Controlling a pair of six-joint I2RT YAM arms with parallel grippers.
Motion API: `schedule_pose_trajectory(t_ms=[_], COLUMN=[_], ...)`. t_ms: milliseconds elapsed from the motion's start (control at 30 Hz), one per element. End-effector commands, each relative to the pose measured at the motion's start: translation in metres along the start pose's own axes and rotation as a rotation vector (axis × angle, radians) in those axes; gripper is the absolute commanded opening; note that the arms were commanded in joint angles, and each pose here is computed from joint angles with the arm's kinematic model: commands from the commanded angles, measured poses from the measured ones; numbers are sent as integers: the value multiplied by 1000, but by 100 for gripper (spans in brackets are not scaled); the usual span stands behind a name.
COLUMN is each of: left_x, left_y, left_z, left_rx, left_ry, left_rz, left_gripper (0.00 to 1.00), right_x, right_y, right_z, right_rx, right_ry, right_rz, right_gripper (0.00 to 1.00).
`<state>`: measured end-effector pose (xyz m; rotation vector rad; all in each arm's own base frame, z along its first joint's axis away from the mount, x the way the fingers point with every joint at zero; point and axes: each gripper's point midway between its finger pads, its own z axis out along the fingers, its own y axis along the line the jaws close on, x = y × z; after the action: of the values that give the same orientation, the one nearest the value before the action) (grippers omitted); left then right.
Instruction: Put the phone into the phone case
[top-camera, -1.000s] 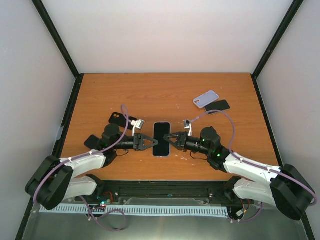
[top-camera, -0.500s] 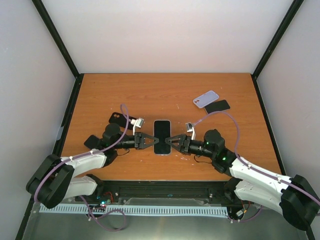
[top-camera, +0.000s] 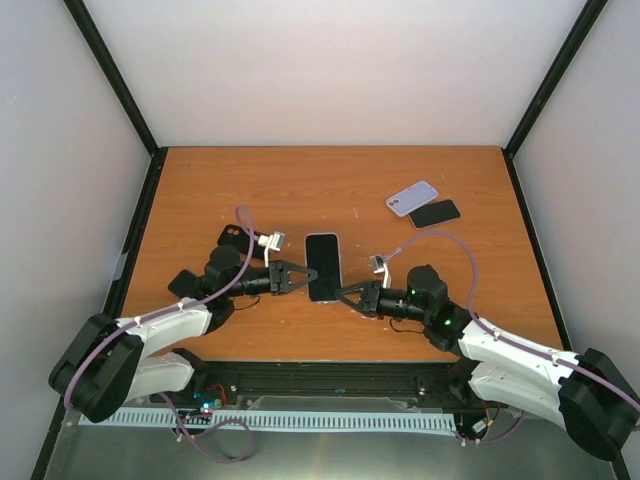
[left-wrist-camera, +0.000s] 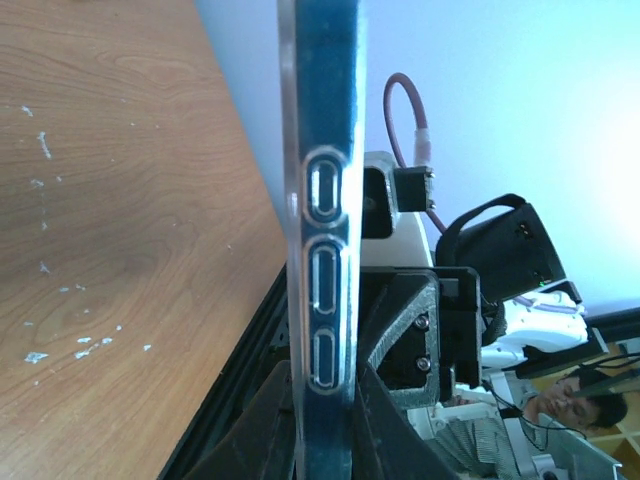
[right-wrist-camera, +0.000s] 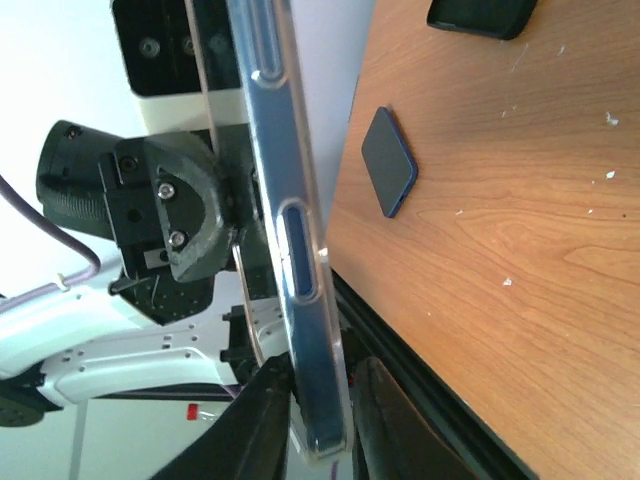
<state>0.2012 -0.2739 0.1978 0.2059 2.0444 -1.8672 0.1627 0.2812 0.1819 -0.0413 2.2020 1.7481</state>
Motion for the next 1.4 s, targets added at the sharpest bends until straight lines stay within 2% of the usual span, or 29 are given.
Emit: schedule_pose_trajectory(t_ms=[0, 167, 333, 433, 667, 800, 933, 1067, 1233, 1367], left_x=[-19, -18, -16, -15, -21, -32, -52, -60, -64, -66], left_y=[-15, -7, -5, -4, 7, 29, 59, 96, 129, 146], left_z=[5, 6, 5, 4, 0, -11, -33, -71, -118, -147], left_rx=[12, -17, -16, -22, -140, -319, -572, -819, -990, -1058], left_ry=[-44, -41, -34, -33, -65, -128, -224, -306, -437, -496], left_rz=[96, 86, 77, 71, 50, -6, -54, -166, -279, -346], left_gripper=[0, 0, 3, 18, 70, 98, 99, 100, 99, 99], right_x=[-2, -6, -8, -11, -25, -37, -53, -64, -69, -71], right_y=[14, 16, 17, 18, 10, -5, -20, -41, -68, -92], right_z=[-4, -9, -12, -14, -18, -13, -5, 3, 11, 12], right_rx=[-55, -60, -70, -65, 45, 162, 263, 323, 332, 359], right_ry=[-25, -60, -82, -106, -170, -188, -174, -136, -90, -67], right_rz=[-22, -17, -24, -43, -108, -137, -170, -158, -110, -50], right_gripper=[15, 3, 3, 3, 3, 3, 3, 3, 3, 5])
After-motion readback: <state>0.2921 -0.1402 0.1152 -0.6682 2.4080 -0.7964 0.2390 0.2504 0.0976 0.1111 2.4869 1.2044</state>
